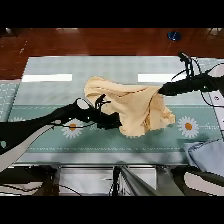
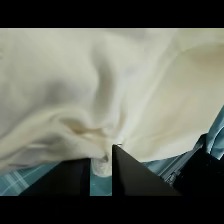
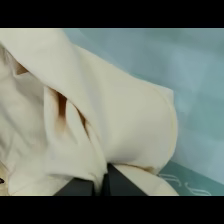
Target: Fold the shirts.
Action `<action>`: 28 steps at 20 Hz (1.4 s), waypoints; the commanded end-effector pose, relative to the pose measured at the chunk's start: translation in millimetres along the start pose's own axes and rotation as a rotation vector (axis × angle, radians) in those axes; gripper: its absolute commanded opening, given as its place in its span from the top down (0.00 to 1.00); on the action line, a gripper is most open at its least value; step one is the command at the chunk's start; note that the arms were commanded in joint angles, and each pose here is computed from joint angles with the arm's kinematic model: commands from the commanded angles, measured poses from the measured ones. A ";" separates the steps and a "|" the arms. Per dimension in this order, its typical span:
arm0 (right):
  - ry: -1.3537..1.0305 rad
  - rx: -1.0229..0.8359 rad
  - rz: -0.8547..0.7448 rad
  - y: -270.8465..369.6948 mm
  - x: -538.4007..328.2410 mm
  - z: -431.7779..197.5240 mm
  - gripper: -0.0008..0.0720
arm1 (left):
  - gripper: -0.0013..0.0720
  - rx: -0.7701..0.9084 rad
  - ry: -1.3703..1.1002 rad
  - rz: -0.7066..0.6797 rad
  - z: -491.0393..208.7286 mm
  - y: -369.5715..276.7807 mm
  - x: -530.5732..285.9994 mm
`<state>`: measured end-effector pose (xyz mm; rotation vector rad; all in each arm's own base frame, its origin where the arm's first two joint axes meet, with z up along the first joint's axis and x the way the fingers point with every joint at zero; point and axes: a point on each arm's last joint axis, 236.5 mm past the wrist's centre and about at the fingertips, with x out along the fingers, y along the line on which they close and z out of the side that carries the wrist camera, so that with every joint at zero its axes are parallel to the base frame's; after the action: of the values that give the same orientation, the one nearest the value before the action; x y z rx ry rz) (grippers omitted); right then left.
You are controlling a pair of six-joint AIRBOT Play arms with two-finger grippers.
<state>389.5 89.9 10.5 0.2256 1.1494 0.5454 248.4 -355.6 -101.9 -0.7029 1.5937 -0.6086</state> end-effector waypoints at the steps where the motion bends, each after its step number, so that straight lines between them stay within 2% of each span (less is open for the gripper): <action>1: 0.030 0.002 0.020 4.6 -0.3 -7.4 0.95 | 0.81 -0.044 -0.021 -0.019 6.8 -0.2 4.8; 3: 0.045 0.000 0.029 7.4 -1.4 -11.0 0.95 | 0.95 -0.012 -0.023 -0.020 7.3 -0.6 4.8; 6: 0.038 -0.020 0.021 11.8 -10.6 -10.8 0.95 | 0.95 0.044 0.008 -0.033 0.2 -4.4 4.2; 11: 0.024 -0.092 -0.175 -9.6 -47.4 -14.8 0.95 | 0.95 0.112 0.053 -0.062 -9.1 -15.8 1.0; 13: 0.015 -0.079 -0.169 -6.8 -48.9 -13.8 0.94 | 0.95 0.132 0.056 -0.070 -9.1 -20.4 -0.5; 14: 0.004 -0.070 -0.147 -2.0 -47.5 -11.2 0.74 | 0.95 0.143 0.059 -0.076 -9.3 -23.0 -1.2; 15: -0.008 -0.059 -0.118 4.7 -46.6 -8.7 0.41 | 0.95 0.147 0.059 -0.080 -8.5 -25.6 -2.1; 16: -0.011 -0.056 -0.107 8.3 -47.3 -8.6 0.26 | 0.95 0.153 0.058 -0.085 -7.4 -28.4 -2.8; 18: 0.040 -0.038 -0.178 -5.6 -58.2 -22.0 0.26 | 0.95 0.165 0.052 -0.095 -4.2 -35.4 -4.6; 21: 0.169 0.061 -0.520 -80.2 -113.6 -66.5 0.26 | 0.95 0.191 0.045 -0.110 -0.1 -45.7 -7.6; 22: 0.171 0.130 -0.571 -96.3 -127.2 -78.5 0.26 | 0.95 0.197 0.044 -0.113 0.6 -47.6 -8.1; 23: 0.150 0.205 -0.549 -102.6 -129.7 -89.9 0.26 | 0.95 0.210 0.048 -0.117 0.2 -49.8 -8.8; 25: 0.106 0.351 -0.406 -96.6 -111.2 -112.3 0.26 | 0.95 0.232 0.063 -0.128 -2.4 -52.0 -11.2; 28: 0.123 0.462 -0.203 -71.5 -69.5 -146.4 0.25 | 0.95 0.247 0.084 -0.140 -4.8 -51.3 -15.4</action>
<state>279.1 -45.2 -1.8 0.2730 1.3703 0.0572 252.5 -380.5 -58.2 -0.6237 1.5183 -0.8945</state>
